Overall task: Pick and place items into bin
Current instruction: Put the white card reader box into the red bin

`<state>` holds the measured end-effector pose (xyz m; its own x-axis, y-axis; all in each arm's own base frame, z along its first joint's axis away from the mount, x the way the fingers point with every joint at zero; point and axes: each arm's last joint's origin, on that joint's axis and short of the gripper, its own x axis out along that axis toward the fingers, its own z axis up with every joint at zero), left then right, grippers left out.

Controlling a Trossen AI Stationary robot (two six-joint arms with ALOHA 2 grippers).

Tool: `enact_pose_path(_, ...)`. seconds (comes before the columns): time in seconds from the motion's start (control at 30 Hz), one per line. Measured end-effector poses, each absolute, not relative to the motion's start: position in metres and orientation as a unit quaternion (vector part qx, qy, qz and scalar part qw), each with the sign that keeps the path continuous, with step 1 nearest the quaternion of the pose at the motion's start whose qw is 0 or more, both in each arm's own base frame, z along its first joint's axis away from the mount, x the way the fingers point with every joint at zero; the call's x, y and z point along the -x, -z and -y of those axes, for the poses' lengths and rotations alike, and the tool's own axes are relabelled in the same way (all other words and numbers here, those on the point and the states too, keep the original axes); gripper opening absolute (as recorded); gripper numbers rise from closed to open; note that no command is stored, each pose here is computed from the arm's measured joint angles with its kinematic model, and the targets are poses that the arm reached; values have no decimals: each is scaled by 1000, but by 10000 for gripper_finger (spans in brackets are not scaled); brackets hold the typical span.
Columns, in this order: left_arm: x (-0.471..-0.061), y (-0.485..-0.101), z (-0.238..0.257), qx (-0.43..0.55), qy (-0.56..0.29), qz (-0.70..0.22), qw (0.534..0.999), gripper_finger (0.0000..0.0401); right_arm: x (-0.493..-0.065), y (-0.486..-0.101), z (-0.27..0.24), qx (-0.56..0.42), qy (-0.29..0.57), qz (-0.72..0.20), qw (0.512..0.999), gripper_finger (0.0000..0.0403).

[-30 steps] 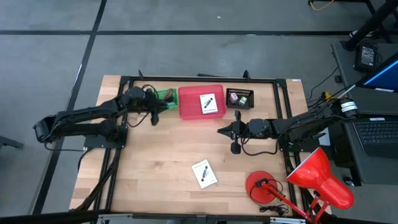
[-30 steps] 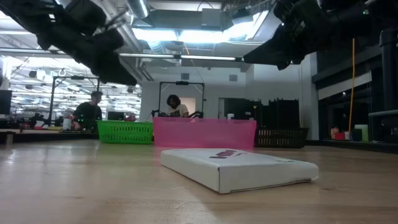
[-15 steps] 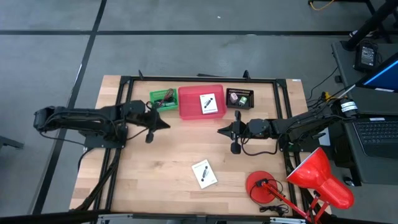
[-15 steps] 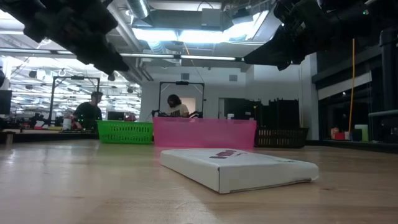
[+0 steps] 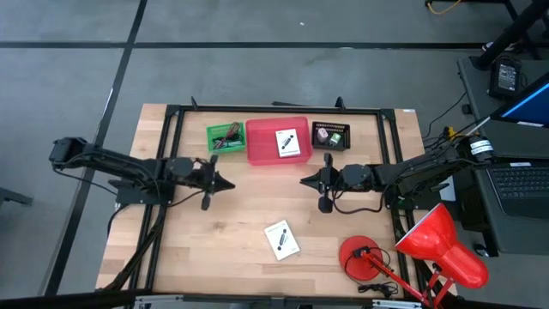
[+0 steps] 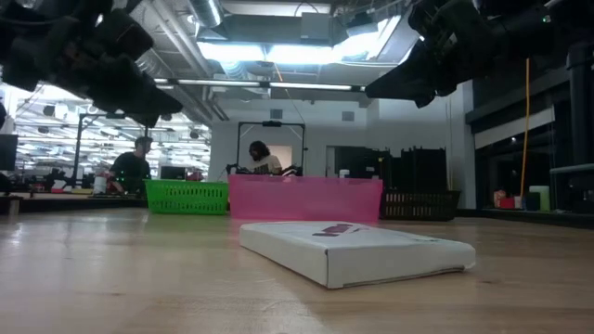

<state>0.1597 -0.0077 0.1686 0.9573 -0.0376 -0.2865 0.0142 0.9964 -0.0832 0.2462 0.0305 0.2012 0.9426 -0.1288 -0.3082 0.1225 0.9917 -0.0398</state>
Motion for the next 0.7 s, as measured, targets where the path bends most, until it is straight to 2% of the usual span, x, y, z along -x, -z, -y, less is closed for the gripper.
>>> enact_pose_path(0.2, -157, -164, 16, 25, 42, -139, 989, 3, -246, -201, -31, 4, 56, -157, 986, 7)
enact_pose_path(0.37, -157, -164, 17, 21, 32, -137, 990, 3, -246, -201, -35, -1, 51, -158, 986, 7)
enact_pose_path(0.7, -161, -158, 18, -7, 43, -154, 987, 3, -250, -219, -67, -21, 61, -187, 980, 7)
